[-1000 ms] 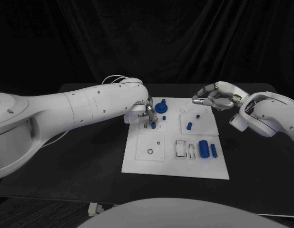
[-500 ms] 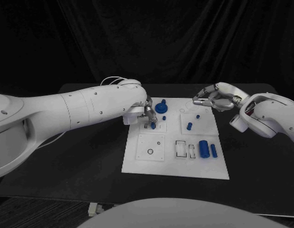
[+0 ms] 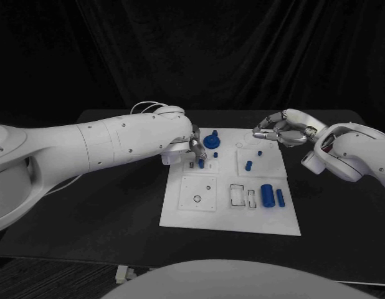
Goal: Assemble the parts on the task board
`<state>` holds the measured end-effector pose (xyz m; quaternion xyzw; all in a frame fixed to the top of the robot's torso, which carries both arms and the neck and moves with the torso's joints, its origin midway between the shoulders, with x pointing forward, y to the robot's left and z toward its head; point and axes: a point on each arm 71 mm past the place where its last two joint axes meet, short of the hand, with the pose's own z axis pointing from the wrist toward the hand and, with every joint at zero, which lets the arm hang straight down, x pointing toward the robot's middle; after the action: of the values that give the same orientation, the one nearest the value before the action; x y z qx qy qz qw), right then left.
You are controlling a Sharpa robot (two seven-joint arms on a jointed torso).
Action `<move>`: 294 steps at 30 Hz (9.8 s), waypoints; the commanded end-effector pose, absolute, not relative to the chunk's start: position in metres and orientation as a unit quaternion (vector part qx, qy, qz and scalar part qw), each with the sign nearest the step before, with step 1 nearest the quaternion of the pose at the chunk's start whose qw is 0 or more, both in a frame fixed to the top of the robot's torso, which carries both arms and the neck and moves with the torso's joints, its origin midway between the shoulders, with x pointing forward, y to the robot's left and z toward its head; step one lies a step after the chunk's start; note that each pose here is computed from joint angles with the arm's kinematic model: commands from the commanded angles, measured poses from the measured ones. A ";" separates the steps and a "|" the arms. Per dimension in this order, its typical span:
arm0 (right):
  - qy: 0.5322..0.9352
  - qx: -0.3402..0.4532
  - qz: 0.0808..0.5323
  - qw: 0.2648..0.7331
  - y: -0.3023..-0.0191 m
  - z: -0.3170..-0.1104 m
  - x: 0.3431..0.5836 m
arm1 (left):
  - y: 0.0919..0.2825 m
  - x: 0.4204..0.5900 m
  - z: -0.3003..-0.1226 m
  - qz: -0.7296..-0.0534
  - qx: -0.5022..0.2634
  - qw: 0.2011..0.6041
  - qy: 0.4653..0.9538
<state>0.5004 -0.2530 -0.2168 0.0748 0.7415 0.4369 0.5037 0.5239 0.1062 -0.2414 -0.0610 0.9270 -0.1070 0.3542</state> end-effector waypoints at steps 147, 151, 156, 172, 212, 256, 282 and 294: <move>0.755 0.077 0.433 0.486 -0.252 -0.225 0.498 | 0.106 0.514 -0.249 -0.101 -0.031 0.357 0.928; 0.756 0.077 0.433 0.485 -0.252 -0.225 0.498 | 0.106 0.513 -0.250 -0.100 -0.030 0.356 0.929; 0.756 0.077 0.433 0.484 -0.252 -0.226 0.498 | 0.107 0.513 -0.250 -0.099 -0.030 0.355 0.929; 0.756 0.077 0.433 0.484 -0.253 -0.227 0.498 | 0.108 0.513 -0.249 -0.100 -0.034 0.359 0.927; 0.747 0.078 0.435 0.497 -0.256 -0.228 0.497 | 0.117 0.510 -0.240 -0.135 -0.064 0.424 0.893; 0.743 0.080 0.436 0.502 -0.257 -0.234 0.494 | 0.115 0.507 -0.246 -0.143 -0.068 0.427 0.890; 0.744 0.080 0.435 0.501 -0.257 -0.234 0.495 | 0.115 0.504 -0.251 -0.134 -0.065 0.416 0.897; 0.743 0.081 0.434 0.502 -0.258 -0.234 0.494 | 0.115 0.504 -0.254 -0.136 -0.066 0.415 0.897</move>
<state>0.4950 -0.2576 -0.2333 0.0813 0.7455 0.4352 0.4983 0.5059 0.1168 -0.2506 -0.0698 0.8946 -0.1324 0.4210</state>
